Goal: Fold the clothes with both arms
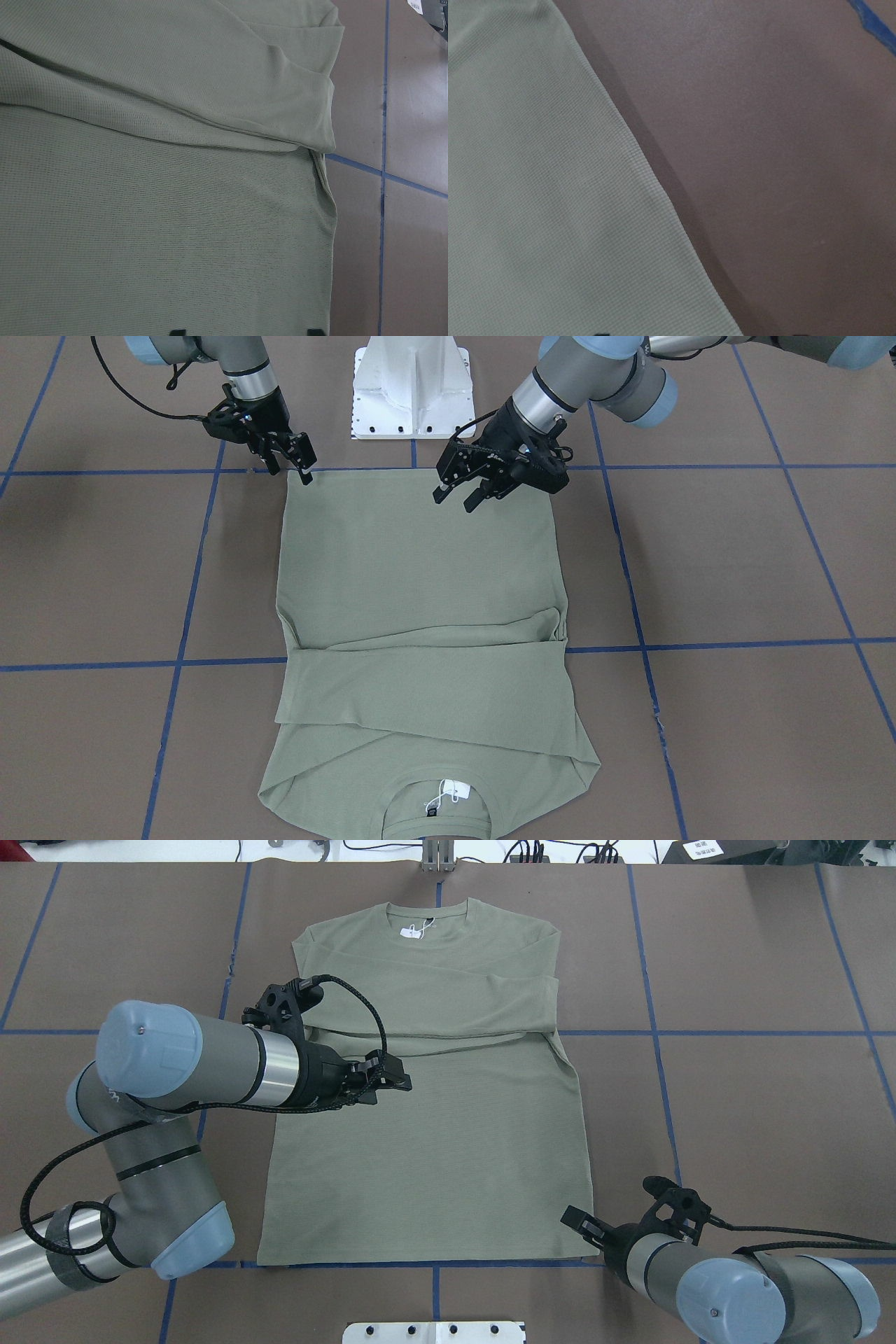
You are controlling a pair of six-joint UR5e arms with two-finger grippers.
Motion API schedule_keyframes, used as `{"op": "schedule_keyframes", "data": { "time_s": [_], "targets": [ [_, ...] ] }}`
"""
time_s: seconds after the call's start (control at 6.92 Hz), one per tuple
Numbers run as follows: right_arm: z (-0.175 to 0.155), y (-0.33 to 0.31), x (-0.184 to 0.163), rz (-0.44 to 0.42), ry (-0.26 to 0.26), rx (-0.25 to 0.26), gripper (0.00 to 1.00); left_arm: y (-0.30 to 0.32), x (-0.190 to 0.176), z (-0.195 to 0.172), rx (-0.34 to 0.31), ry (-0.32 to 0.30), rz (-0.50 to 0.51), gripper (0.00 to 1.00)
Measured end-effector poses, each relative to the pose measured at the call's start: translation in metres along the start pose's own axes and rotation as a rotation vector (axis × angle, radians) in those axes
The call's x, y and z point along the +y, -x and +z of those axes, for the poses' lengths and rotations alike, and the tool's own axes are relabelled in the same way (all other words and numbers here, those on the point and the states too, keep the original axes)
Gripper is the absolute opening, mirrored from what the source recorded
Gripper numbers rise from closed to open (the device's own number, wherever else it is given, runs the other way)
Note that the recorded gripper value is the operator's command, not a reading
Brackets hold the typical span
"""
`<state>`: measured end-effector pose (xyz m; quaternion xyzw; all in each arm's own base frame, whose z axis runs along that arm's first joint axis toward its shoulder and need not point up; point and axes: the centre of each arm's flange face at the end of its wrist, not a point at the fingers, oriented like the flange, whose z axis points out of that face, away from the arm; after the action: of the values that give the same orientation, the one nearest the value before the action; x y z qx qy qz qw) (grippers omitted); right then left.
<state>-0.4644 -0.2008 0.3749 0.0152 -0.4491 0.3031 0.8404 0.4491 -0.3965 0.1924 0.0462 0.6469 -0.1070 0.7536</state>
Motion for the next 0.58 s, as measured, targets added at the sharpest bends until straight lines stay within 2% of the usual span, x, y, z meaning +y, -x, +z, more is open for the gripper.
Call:
{"op": "schedule_keyframes", "data": {
  "time_s": [0.29,0.58],
  "targets": [
    [0.001,-0.0026,0.0042,0.002,0.006,0.005,0.83,0.0045,-0.0001,0.0003,-0.004,0.0,-0.001,0.68],
    [0.0026,-0.0048,0.0088,0.002,0.011,0.011,0.61,0.0064,-0.0002,0.0002,-0.004,-0.001,-0.002,0.68]
  ]
}}
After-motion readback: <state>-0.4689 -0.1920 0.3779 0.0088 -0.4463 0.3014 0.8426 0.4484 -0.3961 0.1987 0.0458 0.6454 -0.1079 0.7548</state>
